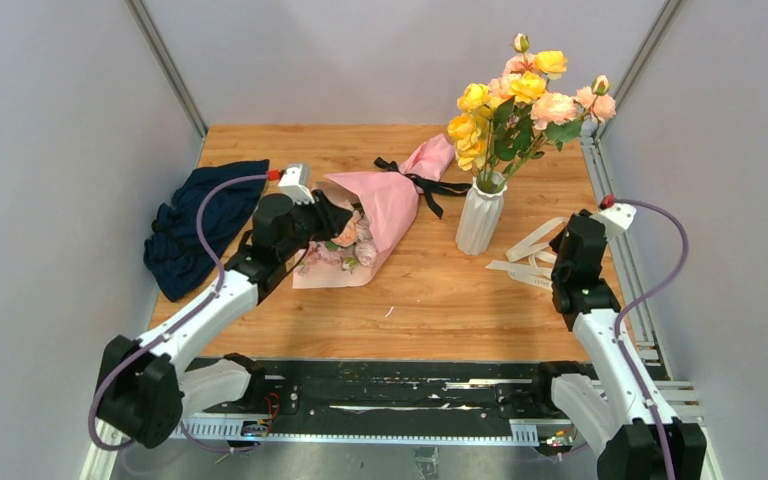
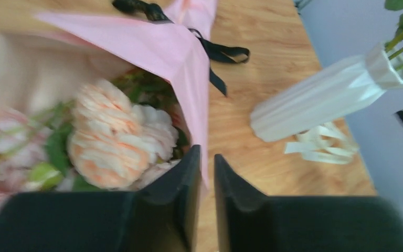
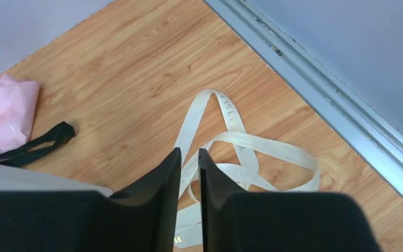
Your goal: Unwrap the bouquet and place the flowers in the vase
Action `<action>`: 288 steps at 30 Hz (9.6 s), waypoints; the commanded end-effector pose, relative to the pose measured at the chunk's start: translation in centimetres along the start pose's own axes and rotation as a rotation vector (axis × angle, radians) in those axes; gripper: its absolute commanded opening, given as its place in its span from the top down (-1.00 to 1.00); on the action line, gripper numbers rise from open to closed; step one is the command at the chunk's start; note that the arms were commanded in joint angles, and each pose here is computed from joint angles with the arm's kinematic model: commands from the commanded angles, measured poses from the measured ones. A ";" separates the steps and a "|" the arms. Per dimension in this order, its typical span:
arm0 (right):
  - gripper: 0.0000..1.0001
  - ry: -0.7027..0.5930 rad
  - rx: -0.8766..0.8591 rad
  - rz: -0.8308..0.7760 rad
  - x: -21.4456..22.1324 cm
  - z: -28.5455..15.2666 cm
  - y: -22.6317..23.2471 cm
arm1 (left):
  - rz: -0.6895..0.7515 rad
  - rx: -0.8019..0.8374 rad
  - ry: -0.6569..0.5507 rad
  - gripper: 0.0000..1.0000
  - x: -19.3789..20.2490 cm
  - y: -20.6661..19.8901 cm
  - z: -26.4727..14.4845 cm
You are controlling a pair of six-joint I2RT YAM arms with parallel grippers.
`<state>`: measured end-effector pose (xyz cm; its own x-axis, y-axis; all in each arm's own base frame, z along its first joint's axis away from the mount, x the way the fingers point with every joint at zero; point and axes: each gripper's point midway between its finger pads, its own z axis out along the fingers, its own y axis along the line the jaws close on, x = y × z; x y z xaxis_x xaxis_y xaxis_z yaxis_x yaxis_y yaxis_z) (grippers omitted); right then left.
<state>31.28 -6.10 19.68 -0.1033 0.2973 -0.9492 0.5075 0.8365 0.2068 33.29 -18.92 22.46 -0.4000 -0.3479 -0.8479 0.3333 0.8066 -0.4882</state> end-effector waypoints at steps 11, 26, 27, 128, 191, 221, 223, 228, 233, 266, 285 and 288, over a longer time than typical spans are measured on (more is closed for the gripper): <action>1.00 0.243 -0.134 0.082 7.7 -0.7 1.6 | -0.096 0.214 0.152 1.00 6.7 -6.9 4.2; 1.00 0.336 -0.215 0.081 11.1 0.0 3.3 | -0.106 0.213 0.381 1.00 17.9 -9.0 11.4; 1.00 0.341 -0.218 0.077 11.2 0.1 3.4 | -0.118 0.218 0.388 1.00 18.4 -9.0 11.7; 1.00 0.610 -0.472 0.293 20.2 2.3 11.3 | -0.256 0.170 0.435 1.00 23.9 -5.0 17.3; 1.00 0.587 -0.383 0.265 20.1 15.1 16.6 | -0.211 0.172 0.425 1.00 19.9 -4.4 13.2; 1.00 0.589 -0.447 0.280 20.6 11.8 18.0 | -0.107 0.070 0.376 0.67 17.6 -1.9 11.7; 1.00 0.586 -0.468 0.248 20.8 10.5 18.8 | -0.076 0.043 0.366 0.37 16.9 -1.5 11.4; 1.00 0.587 -0.553 0.117 21.4 5.8 22.6 | -0.027 -0.044 0.365 -0.56 15.9 0.3 11.1; 0.07 0.558 -0.646 -0.026 21.0 2.1 27.6 | -0.066 -0.091 0.386 -0.85 16.4 2.8 10.9; -0.22 0.491 -0.626 -0.060 18.1 11.4 38.3 | -0.205 -0.342 0.228 -0.74 7.0 15.7 7.2; 0.73 0.570 -0.645 0.073 22.1 14.8 39.9 | -0.195 -0.293 0.266 -0.74 8.4 13.5 7.0; 1.00 0.580 -0.639 0.071 22.3 14.9 39.5 | -0.193 -0.299 0.270 -0.74 8.7 13.5 7.0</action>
<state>61.75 27.52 4.51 -0.5683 0.3873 -0.7260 -0.0631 0.8592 0.5077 41.14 -14.28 8.35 -0.6264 -0.4219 -0.6554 -0.0079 0.8442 -0.5360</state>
